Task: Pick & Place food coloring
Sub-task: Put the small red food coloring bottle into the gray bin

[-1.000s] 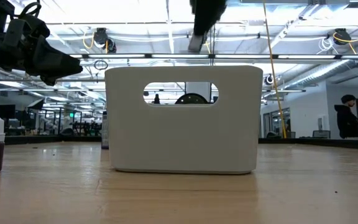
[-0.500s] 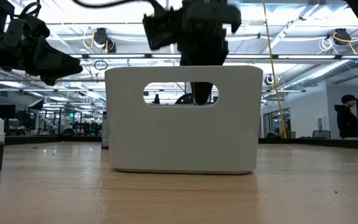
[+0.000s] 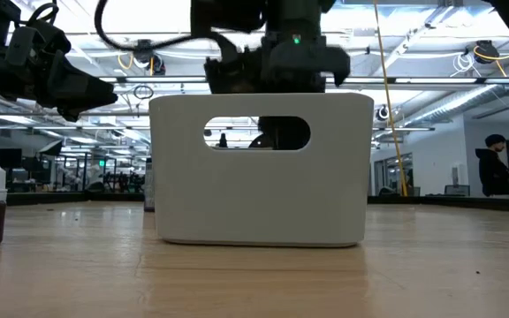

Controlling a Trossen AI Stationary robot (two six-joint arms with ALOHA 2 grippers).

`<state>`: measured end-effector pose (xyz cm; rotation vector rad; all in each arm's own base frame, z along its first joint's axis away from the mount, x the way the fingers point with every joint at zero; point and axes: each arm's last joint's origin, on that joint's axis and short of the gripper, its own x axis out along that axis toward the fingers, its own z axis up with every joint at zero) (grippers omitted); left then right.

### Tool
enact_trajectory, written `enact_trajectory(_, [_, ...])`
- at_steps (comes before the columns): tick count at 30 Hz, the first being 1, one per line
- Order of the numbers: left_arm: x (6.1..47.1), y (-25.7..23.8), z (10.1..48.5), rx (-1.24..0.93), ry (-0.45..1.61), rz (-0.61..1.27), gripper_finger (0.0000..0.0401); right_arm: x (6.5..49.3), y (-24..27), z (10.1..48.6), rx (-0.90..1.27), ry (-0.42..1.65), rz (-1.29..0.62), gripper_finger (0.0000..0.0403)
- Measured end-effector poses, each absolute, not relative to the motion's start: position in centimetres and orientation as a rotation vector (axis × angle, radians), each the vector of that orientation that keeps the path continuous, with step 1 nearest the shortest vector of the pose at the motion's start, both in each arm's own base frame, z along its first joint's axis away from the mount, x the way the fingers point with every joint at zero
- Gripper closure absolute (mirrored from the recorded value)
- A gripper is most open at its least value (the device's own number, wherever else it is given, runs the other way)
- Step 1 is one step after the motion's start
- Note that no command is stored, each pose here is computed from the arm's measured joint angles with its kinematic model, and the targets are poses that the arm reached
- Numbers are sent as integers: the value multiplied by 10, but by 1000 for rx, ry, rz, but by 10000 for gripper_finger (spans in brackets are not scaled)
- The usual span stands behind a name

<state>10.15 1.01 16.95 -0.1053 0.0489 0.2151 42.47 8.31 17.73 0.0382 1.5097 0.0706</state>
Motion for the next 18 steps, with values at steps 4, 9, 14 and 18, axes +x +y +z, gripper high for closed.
enact_trajectory(4, [102, 10, 169, -105, 49, 215, 254, 420, 82, 170, 34, 1537, 66, 354])
enact_trajectory(9, [102, 10, 169, -105, 49, 215, 253, 419, 82, 167, 34, 1540, 66, 354])
enact_trajectory(14, [102, 10, 169, -105, 49, 215, 254, 419, 82, 166, 35, 1535, 66, 353])
enact_trajectory(18, [102, 10, 169, -105, 49, 215, 254, 419, 82, 166, 63, 1538, 38, 297])
